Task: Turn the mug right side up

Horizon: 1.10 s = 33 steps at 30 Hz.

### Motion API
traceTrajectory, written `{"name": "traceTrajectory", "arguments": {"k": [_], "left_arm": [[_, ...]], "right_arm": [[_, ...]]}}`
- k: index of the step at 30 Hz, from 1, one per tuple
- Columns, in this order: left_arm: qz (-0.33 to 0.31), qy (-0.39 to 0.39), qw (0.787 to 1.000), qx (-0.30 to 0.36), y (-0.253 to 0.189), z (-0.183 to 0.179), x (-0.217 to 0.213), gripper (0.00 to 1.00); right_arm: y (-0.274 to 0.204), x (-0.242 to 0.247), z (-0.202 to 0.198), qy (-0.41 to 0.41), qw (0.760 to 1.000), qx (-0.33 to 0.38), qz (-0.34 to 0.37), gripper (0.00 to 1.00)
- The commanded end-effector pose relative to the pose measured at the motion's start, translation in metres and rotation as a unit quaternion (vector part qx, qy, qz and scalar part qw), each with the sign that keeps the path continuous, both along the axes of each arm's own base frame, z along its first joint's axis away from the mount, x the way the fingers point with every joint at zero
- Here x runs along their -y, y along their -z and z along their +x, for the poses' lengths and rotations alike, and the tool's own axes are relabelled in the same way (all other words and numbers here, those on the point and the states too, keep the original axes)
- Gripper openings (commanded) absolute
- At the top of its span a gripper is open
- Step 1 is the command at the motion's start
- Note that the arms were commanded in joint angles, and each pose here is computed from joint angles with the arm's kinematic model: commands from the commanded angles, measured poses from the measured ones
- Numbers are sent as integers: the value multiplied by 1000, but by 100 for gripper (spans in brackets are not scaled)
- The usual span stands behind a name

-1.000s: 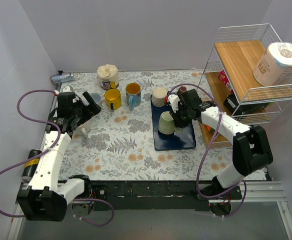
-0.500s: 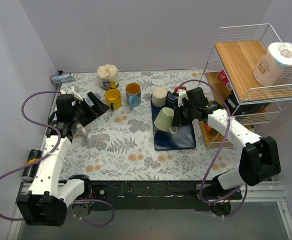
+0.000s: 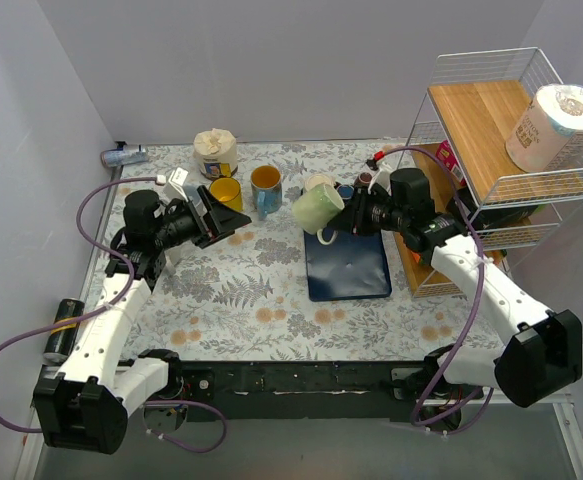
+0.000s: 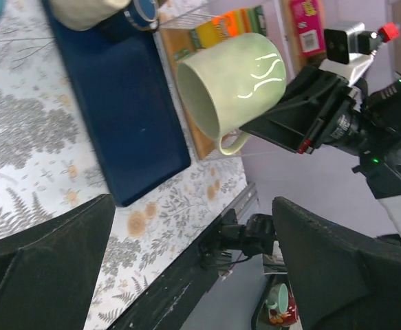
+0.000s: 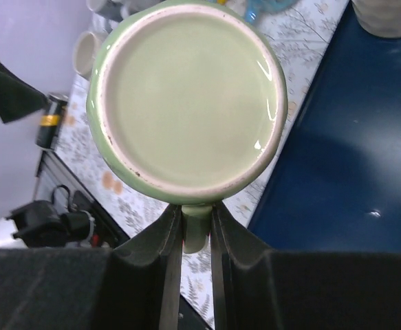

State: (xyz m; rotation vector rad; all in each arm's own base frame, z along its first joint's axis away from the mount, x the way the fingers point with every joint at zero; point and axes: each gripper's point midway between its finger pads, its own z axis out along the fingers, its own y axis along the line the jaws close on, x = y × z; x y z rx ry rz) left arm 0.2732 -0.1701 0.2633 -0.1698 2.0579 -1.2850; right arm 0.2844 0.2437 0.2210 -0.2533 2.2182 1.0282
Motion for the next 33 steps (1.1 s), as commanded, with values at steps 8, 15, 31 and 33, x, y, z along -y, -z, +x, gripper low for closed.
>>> {"name": "traceTrajectory", "arguments": {"k": [8, 15, 31, 33], "left_arm": [[-109, 96, 983, 115, -62, -35, 65, 98], [-133, 100, 973, 160, -84, -42, 80, 98], [-192, 53, 972, 126, -99, -34, 88, 77], [-202, 59, 970, 120, -100, -36, 92, 72]], "right_arm": [[-138, -43, -15, 24, 963, 65, 259, 1], [-167, -61, -31, 23, 947, 51, 317, 1], [-193, -79, -64, -17, 914, 68, 399, 1], [-198, -79, -67, -20, 909, 74, 410, 1]]}}
